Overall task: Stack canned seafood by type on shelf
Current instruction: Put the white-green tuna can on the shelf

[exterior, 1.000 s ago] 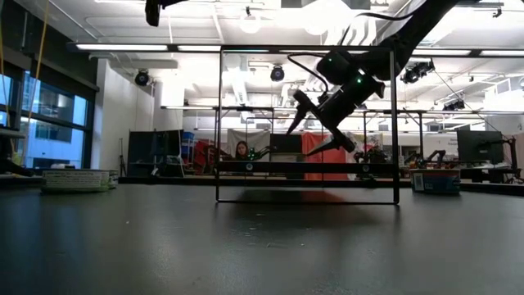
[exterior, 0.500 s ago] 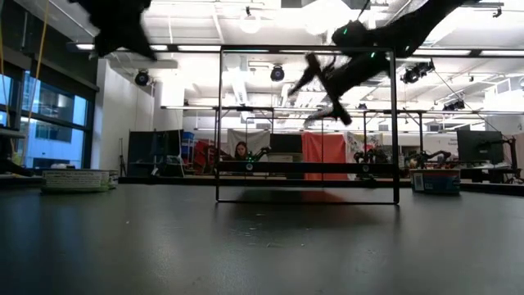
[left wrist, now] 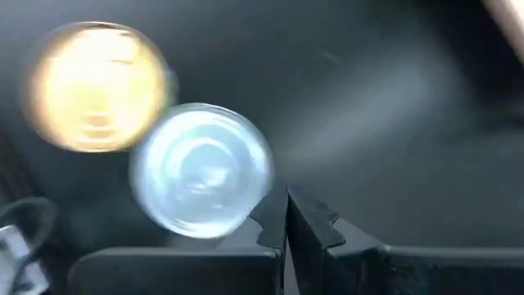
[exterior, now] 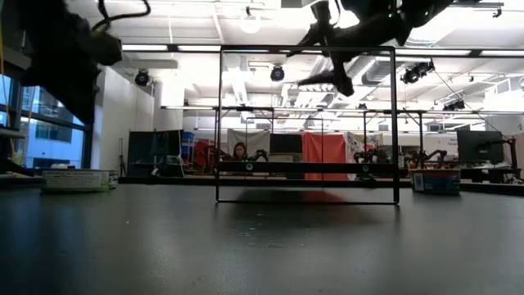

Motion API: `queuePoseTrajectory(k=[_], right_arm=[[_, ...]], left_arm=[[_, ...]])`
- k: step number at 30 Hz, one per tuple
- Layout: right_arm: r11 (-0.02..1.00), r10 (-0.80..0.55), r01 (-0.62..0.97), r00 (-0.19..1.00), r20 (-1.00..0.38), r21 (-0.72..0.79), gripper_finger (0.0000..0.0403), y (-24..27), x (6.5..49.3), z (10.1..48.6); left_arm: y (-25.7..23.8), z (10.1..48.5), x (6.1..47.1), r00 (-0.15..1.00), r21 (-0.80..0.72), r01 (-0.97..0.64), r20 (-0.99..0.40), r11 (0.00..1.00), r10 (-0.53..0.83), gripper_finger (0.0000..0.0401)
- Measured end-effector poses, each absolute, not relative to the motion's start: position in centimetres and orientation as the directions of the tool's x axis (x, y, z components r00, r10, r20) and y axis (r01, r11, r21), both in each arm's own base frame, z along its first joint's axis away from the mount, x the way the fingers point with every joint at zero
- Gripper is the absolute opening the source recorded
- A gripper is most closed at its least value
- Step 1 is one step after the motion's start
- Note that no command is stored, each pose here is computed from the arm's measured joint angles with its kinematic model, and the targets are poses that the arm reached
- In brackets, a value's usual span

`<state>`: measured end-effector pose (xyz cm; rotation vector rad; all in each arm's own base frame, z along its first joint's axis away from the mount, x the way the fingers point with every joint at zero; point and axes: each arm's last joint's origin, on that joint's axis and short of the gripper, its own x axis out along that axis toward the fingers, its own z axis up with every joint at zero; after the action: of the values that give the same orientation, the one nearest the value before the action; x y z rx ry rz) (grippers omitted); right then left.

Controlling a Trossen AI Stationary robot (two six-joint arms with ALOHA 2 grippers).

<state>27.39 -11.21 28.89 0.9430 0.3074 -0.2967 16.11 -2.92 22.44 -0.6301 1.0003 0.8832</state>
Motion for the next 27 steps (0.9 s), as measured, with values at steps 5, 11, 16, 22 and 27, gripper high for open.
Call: queuePoseTrajectory(k=[5,11,16,22,27], right_arm=[[0.616,-0.087,0.342,0.925,-0.371,0.710,0.0043,-9.5,26.1,30.5],[0.653,-0.096,0.331,0.929,-0.359,0.682,0.0009,-7.5,23.6,32.6],[0.682,-0.073,0.293,0.939,-0.336,0.671,0.0004,-6.4,22.2,33.6],[0.708,0.041,0.215,0.938,-0.343,0.672,0.0001,-4.2,22.1,33.8],[0.701,0.104,0.165,0.939,-0.328,0.694,0.0000,-0.3,22.6,34.0]], left_arm=[[-2.9,20.4,17.4,0.109,0.049,-0.916,-0.925,0.398,0.365,0.0000],[-3.8,17.8,18.6,-0.021,0.130,-0.965,-0.902,0.226,0.431,0.0000],[-4.1,16.5,18.9,-0.089,0.175,-0.976,-0.866,0.132,0.491,0.0000],[-4.3,14.8,19.4,-0.171,0.264,-0.957,-0.853,0.125,0.493,0.0000],[-5.7,14.6,20.2,-0.055,0.202,-0.944,-0.876,0.261,0.479,0.0000]])
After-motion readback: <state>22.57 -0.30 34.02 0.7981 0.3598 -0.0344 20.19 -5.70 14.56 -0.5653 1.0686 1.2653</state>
